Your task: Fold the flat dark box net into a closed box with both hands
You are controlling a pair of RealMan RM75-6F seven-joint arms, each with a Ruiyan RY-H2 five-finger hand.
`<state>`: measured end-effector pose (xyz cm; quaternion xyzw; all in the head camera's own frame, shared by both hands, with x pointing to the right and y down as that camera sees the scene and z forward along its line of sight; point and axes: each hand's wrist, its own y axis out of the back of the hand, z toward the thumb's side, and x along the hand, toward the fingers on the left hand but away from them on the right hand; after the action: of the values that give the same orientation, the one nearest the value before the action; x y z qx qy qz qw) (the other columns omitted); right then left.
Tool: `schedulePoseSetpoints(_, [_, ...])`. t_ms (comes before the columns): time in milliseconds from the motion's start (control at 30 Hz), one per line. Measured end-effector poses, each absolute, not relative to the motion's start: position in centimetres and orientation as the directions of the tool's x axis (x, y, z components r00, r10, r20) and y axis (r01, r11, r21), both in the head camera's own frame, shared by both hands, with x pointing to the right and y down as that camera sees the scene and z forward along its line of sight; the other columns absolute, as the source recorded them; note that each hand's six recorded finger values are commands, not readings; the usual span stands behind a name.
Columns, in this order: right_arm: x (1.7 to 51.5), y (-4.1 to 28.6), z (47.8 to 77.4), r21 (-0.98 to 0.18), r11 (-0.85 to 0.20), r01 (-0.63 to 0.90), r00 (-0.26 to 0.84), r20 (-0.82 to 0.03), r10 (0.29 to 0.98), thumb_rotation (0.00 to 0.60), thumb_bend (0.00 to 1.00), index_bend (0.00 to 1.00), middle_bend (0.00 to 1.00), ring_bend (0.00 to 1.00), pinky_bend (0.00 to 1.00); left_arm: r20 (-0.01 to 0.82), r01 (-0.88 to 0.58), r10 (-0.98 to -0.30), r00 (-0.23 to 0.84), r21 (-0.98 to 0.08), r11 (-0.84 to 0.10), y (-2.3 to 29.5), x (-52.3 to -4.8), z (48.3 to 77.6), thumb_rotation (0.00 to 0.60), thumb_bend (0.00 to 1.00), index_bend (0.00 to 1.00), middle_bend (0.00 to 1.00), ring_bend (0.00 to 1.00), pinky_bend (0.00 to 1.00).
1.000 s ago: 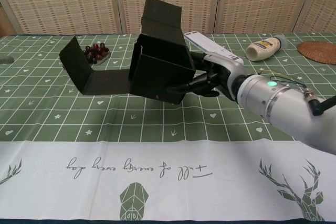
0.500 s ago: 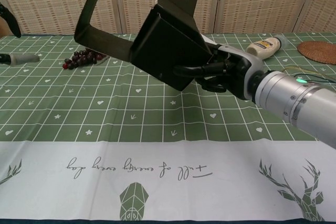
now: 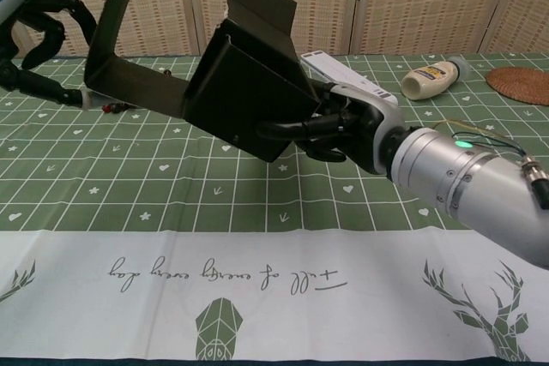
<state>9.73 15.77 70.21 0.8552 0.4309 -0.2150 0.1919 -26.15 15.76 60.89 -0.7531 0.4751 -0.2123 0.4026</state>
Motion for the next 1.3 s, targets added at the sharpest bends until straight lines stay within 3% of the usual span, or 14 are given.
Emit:
schedulePoseSetpoints(400, [7.3,16.4,70.8,0.035,-0.652,0.758,0.565,-0.534,0.629,0.600,0.35,0.39,0.47,0.80,1.00,-0.018,-0.522,-0.840,0.542,-0.791,-0.320,15.8,-23.3,61.2,0.600,0.10,0.00,0.00,0.50,0.89])
schedulePoseSetpoints(667, [7.0,16.5,71.4,-0.010,-0.674,0.738,0.561,-0.547,0.622,0.600,0.35,0.39,0.47,0.80,1.00,-0.015,-0.496,-0.825,0.565,-0.806,-0.325,16.0,-23.0,61.7,0.600,0.10,0.01,0.00,0.50,0.89])
schedulePoseSetpoints(933, [6.8,16.6,72.5,-0.053,-0.698,0.714,0.553,-0.569,0.609,0.600,0.37,0.39,0.47,0.80,1.00,0.019,-0.436,-0.800,0.600,-0.830,-0.347,16.3,-23.3,63.3,0.600,0.10,0.23,0.10,0.53,0.89])
schedulePoseSetpoints(1300, [6.5,17.1,74.6,-0.103,-0.733,0.673,0.538,-0.611,0.580,0.600,0.37,0.39,0.47,0.80,1.00,0.069,-0.347,-0.764,0.642,-0.862,-0.370,17.2,-23.5,67.2,0.600,0.10,0.28,0.16,0.56,0.89])
